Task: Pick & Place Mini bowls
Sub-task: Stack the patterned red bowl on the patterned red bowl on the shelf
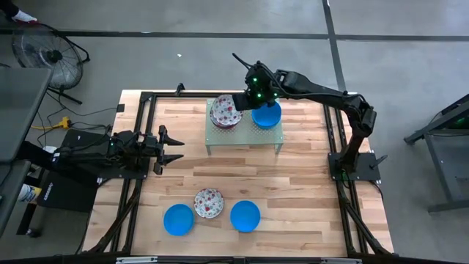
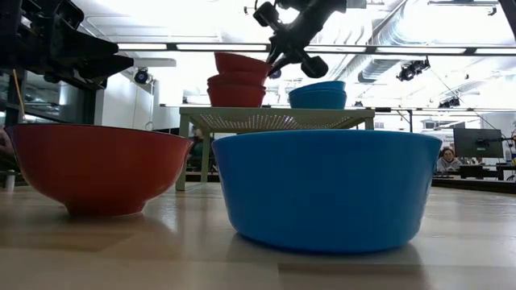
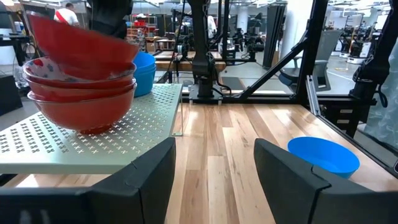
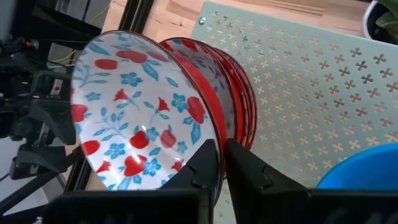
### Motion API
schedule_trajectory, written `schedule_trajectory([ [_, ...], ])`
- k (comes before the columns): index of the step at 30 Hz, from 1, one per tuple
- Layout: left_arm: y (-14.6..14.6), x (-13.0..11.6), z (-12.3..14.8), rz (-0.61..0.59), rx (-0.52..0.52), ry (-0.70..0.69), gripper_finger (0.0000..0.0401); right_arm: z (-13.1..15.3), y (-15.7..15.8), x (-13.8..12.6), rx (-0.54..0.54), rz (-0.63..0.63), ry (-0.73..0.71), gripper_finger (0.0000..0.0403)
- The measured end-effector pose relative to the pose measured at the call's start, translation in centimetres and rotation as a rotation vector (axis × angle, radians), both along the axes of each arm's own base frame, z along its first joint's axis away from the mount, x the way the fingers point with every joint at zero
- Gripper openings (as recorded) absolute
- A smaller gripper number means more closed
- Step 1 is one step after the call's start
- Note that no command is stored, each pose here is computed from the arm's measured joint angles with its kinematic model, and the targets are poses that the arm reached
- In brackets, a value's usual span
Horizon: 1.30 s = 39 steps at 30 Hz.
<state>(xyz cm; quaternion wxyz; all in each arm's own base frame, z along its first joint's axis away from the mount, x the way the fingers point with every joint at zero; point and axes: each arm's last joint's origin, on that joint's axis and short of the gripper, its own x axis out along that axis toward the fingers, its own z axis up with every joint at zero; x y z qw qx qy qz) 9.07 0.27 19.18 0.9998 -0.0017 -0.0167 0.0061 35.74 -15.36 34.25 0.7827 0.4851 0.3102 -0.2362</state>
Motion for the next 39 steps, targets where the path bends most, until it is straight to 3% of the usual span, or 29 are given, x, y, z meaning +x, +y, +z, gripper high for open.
schedule_trajectory([
  [22,0.00,0.00,0.00,0.000,0.000,0.000,0.0213,0.20,-0.31,0.10,-0.066,0.038,-0.020,0.0026],
  [39,0.00,0.00,0.00,0.000,0.000,0.000,0.0213,0.09,-0.74,-0.02,-0.058,0.052,-0.024,0.0026],
])
